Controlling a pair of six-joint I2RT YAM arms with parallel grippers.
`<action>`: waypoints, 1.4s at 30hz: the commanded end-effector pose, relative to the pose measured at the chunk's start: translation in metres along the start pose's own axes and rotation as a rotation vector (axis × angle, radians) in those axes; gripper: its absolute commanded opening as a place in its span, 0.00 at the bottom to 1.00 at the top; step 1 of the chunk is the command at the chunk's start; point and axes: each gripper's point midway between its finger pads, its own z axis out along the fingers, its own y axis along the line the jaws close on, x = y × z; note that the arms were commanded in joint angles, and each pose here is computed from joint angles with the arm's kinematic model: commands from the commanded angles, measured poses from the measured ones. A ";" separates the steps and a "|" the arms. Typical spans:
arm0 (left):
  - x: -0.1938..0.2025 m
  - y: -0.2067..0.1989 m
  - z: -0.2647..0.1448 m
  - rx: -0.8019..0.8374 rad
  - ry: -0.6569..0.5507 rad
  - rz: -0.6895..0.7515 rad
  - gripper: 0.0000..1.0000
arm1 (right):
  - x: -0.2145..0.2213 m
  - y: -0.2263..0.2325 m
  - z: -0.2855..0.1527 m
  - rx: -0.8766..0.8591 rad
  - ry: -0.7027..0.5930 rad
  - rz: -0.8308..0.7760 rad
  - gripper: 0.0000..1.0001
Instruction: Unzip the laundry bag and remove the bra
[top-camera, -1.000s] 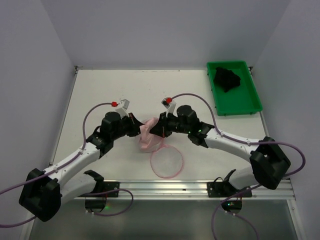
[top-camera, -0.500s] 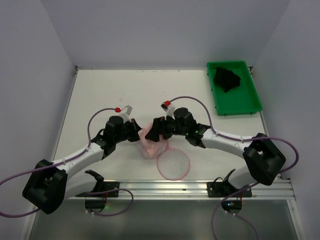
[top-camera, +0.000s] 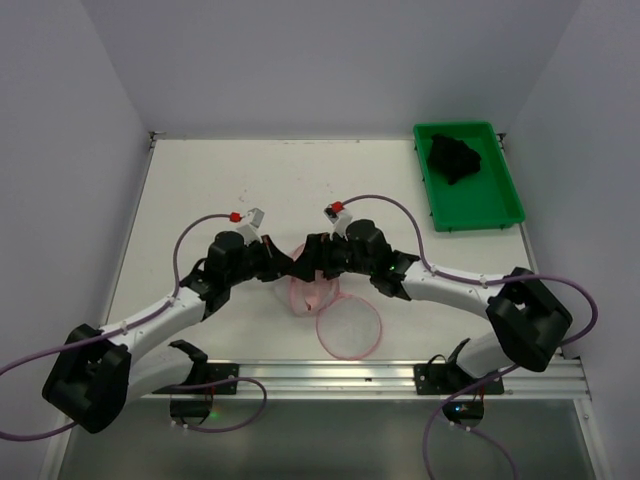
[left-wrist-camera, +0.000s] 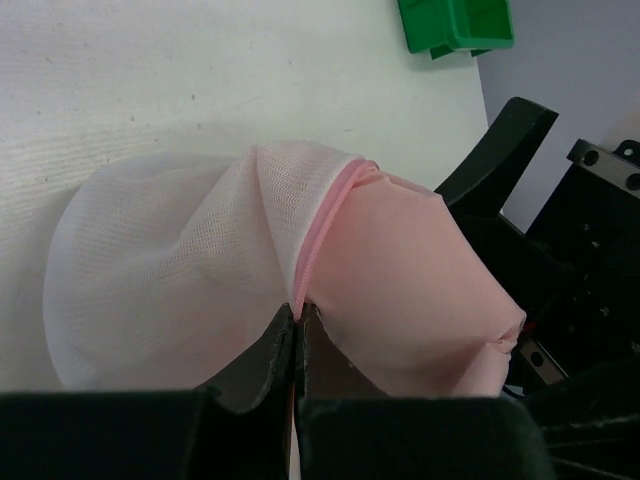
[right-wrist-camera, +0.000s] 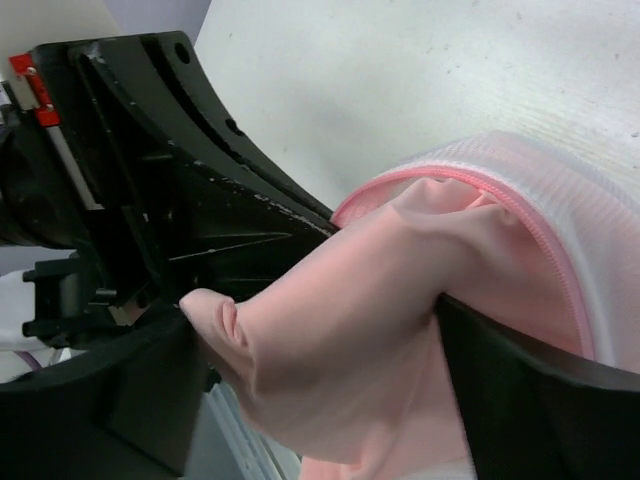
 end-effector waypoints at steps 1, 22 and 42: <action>-0.015 -0.026 -0.005 0.095 -0.039 0.014 0.00 | -0.024 0.008 0.005 0.009 -0.087 0.018 0.81; -0.014 0.048 0.004 -0.270 -0.032 0.004 0.00 | -0.128 0.101 -0.159 -0.174 -0.329 -0.244 0.00; -0.004 0.052 0.007 -0.255 0.020 -0.002 0.00 | -0.307 -0.110 -0.313 0.788 -0.867 -0.152 0.00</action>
